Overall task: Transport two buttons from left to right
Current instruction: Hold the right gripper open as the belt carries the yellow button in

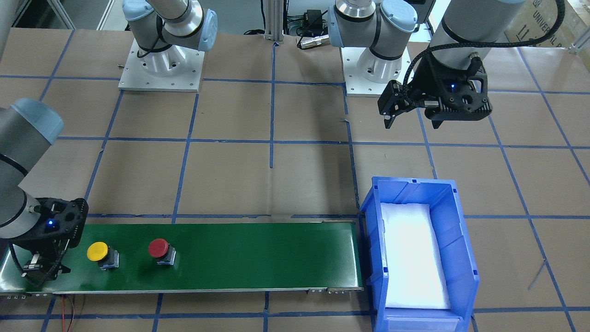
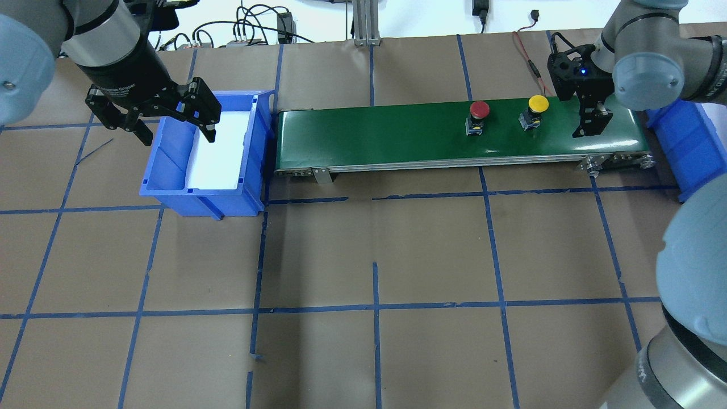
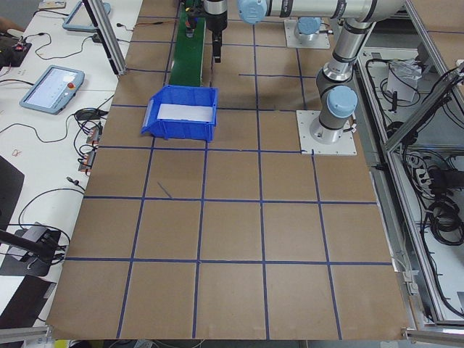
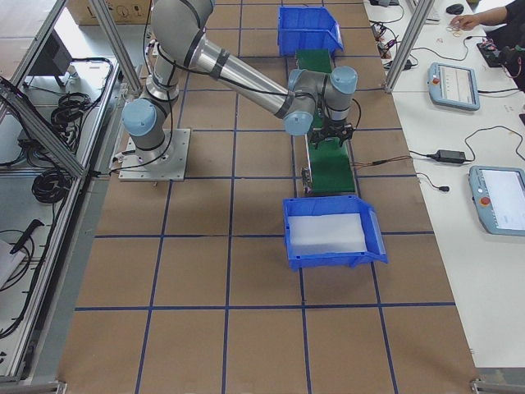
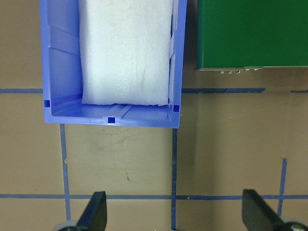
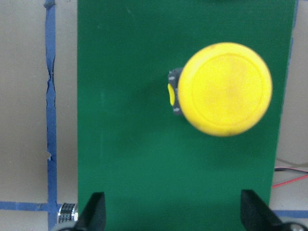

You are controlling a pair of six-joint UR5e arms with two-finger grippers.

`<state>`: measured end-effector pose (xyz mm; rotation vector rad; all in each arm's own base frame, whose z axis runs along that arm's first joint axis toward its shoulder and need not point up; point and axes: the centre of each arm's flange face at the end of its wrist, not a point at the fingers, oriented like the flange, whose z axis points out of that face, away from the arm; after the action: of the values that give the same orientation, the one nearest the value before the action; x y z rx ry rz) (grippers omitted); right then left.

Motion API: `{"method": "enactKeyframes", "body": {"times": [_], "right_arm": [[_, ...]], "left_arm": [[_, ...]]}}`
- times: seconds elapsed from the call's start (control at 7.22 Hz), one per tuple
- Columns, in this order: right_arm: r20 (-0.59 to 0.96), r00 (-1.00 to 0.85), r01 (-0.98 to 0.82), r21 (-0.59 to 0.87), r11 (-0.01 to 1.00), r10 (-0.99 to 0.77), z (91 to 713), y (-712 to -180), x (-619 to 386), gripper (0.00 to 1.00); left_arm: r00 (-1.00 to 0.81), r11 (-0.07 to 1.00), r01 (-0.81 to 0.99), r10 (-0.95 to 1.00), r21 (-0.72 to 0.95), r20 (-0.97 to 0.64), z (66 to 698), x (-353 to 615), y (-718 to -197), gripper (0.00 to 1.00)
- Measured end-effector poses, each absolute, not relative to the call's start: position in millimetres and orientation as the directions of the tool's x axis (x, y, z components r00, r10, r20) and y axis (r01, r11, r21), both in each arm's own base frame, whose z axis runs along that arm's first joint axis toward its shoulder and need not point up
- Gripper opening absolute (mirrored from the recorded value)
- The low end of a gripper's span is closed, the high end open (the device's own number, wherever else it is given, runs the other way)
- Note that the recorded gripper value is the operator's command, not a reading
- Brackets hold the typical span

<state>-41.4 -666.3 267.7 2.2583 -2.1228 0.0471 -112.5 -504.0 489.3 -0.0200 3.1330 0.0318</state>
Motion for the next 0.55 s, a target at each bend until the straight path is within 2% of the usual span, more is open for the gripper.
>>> {"method": "enactKeyframes", "body": {"times": [0.28,0.55], "right_arm": [[0.068,0.032,-0.999,-0.022,-0.034,-0.997,269.4,-671.7,-39.4,0.99],[0.079,-0.043,-0.997,-0.06,0.039,-0.996,270.2,-674.1,-36.5,0.99]], "left_arm": [[-1.0,1.0,-0.013,-0.013,0.02,-0.009,489.2,-112.4,-504.0,1.0],[-1.0,1.0,-0.013,-0.013,0.02,-0.009,489.2,-112.4,-503.7,1.0]]}}
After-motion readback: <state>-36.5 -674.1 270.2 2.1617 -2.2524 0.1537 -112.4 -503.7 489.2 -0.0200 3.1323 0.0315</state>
